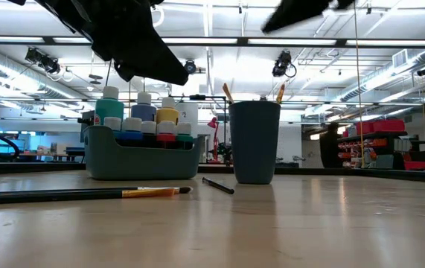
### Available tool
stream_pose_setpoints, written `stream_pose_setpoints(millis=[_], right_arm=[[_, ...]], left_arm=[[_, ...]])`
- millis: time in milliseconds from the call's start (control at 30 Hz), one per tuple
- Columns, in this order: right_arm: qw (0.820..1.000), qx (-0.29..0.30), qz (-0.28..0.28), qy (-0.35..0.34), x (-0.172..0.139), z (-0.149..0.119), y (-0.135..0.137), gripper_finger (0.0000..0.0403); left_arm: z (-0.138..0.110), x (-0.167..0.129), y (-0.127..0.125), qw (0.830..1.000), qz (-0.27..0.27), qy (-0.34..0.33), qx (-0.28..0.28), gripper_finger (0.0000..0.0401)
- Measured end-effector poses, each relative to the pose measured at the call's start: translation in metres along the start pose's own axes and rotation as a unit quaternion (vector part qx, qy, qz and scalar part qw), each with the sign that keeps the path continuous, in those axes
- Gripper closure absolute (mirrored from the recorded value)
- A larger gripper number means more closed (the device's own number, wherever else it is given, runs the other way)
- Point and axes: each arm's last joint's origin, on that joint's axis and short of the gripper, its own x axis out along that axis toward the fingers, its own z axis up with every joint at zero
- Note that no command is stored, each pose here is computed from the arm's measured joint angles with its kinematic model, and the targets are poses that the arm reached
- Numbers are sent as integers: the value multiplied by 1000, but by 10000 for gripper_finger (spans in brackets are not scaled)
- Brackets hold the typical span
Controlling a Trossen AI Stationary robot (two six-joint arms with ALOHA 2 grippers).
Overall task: Pick & Place Paint Supplies
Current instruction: Put the silver paint brush on the left into the cup
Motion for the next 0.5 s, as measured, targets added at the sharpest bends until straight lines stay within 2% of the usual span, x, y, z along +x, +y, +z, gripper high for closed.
stream_pose_setpoints(millis=[67, 167, 267, 400, 500], right_arm=[[997, 61, 16, -49, -1, 9, -1, 295], [982, 123, 84, -119, -2, 21, 1, 291], [964, 133, 149, -176, 1, 26, 11, 292], [945, 137, 189, -228, 15, 20, 37, 293], [935, 139, 210, -248, 25, 10, 58, 293]], left_arm=[[0, 0, 0, 1000, 0, 0, 0, 335], [0, 0, 0, 1000, 0, 0, 0, 335], [0, 0, 0, 1000, 0, 0, -12, 335], [-2, -1, -2, 999, -6, 7, -35, 335], [-6, -4, -7, 997, -46, 34, -51, 335]])
